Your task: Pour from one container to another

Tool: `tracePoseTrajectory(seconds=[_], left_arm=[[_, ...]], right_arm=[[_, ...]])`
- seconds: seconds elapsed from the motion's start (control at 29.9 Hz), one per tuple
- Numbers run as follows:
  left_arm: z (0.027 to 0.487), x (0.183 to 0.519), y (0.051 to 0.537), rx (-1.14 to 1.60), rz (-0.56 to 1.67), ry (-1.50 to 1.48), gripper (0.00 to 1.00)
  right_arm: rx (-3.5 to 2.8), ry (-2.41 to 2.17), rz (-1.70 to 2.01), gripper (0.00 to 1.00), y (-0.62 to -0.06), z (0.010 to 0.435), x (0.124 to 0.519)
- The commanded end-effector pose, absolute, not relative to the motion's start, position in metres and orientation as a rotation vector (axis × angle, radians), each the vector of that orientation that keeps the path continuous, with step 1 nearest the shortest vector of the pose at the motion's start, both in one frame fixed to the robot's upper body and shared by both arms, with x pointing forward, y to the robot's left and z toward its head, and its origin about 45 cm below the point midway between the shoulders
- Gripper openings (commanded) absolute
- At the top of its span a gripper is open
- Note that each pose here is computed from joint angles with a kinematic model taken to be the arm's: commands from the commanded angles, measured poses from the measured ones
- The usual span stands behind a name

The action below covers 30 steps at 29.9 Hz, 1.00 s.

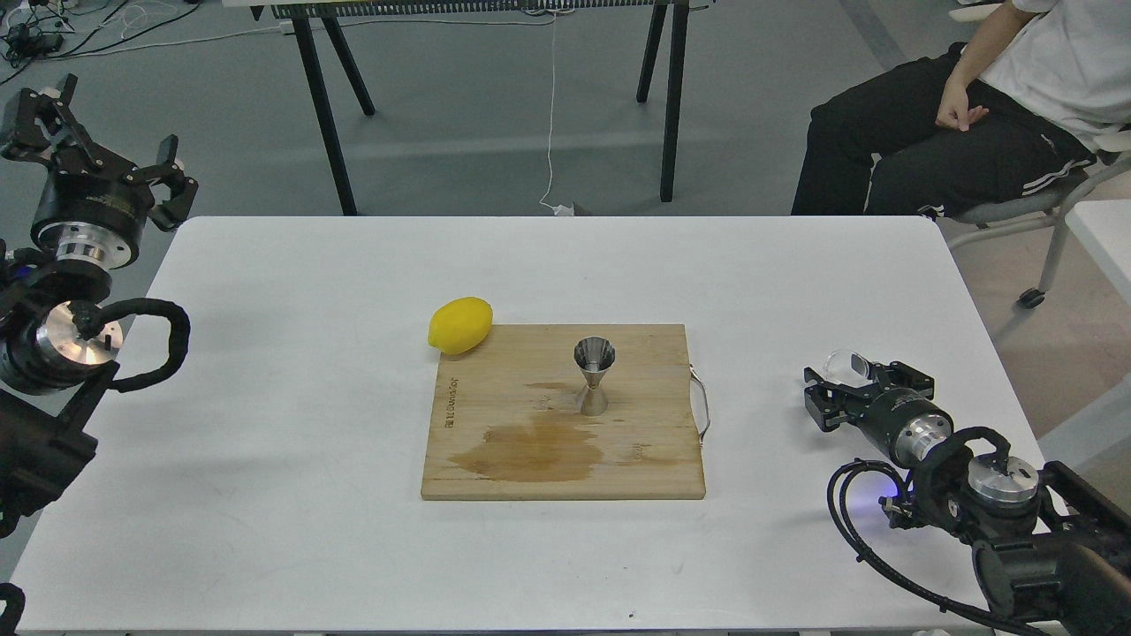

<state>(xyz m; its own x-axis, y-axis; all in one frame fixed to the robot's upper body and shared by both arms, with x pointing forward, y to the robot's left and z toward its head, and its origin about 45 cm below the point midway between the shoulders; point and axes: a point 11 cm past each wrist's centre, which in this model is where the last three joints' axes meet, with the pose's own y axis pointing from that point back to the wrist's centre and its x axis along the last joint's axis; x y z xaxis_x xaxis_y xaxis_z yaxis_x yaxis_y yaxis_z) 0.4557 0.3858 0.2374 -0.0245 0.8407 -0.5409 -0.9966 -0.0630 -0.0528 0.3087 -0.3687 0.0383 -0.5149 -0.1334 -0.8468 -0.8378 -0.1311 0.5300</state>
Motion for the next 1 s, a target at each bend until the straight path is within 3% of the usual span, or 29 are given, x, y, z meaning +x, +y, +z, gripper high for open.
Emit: tracePoseTrajectory(seconds=[0.0,0.3,0.97], left_arm=[[0.237,0.455,0.386,-0.504,1.571,0.396,1.0],[0.238,0.456,0.386,-0.504,1.568,0.394,1.0],[0.242,0.456,0.383,-0.53,1.551,0.397,1.0]], right_arm=[[-1.088,1.608,1.691,0.99,-0.369,0.039,0.309],[-1.255,1.492,1.548,0.99,-0.37,0.061,0.32],[-1.759,1.509,0.855,1.0,-0.398,0.204,0.415]])
